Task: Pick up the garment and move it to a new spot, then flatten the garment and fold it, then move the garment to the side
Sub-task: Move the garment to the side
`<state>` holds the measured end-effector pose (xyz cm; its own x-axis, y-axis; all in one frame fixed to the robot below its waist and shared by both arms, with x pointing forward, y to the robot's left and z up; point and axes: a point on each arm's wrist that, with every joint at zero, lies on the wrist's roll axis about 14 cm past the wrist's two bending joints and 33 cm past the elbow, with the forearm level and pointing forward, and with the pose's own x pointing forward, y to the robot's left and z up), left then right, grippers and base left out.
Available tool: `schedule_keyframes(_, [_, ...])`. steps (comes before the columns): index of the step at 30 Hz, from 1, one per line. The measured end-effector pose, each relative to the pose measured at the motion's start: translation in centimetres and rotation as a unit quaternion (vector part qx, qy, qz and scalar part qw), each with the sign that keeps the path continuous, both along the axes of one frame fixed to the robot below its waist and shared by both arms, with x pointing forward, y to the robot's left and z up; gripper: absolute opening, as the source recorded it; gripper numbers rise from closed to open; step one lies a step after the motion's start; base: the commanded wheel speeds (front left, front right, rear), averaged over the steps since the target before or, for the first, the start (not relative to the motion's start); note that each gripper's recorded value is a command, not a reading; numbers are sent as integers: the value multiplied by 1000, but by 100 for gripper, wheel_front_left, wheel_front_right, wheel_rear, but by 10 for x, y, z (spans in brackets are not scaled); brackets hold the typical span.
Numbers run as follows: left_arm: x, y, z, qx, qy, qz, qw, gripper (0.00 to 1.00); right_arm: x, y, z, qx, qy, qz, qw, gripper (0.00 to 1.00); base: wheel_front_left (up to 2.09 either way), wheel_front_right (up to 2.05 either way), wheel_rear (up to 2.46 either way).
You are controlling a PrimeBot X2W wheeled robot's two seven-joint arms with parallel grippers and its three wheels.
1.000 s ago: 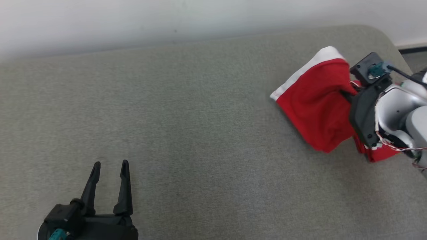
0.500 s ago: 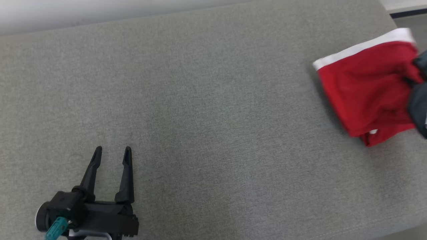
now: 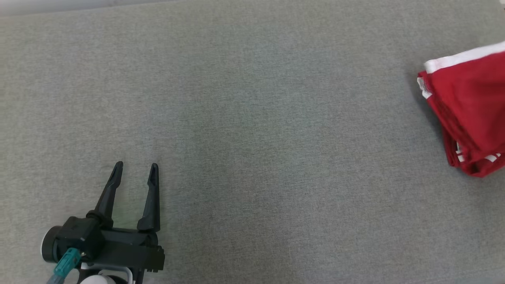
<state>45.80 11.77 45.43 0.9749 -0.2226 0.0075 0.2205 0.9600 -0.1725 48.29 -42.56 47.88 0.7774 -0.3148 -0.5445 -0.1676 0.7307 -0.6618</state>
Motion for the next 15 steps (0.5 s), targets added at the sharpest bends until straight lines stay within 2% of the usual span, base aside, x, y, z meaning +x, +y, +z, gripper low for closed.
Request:
schedule_keyframes(4, [-2,6,6,0,-6,8,1000,100,-2,11,-10,29,-10,-6,1000,100,0,0,0])
schedule_keyframes(8, [-8,12,16,-1,-14,18,1000,100,2,33,-6,76,-50,2,996,100,0,0,0])
schedule_keyframes(11, [-17,18,20,-2,-15,27,1000,100,9,67,1,129,-97,26,987,100,0,0,0])
schedule_keyframes(15, [-30,25,28,-4,-19,41,999,100,9,101,20,193,-168,54,965,100,0,0,0])
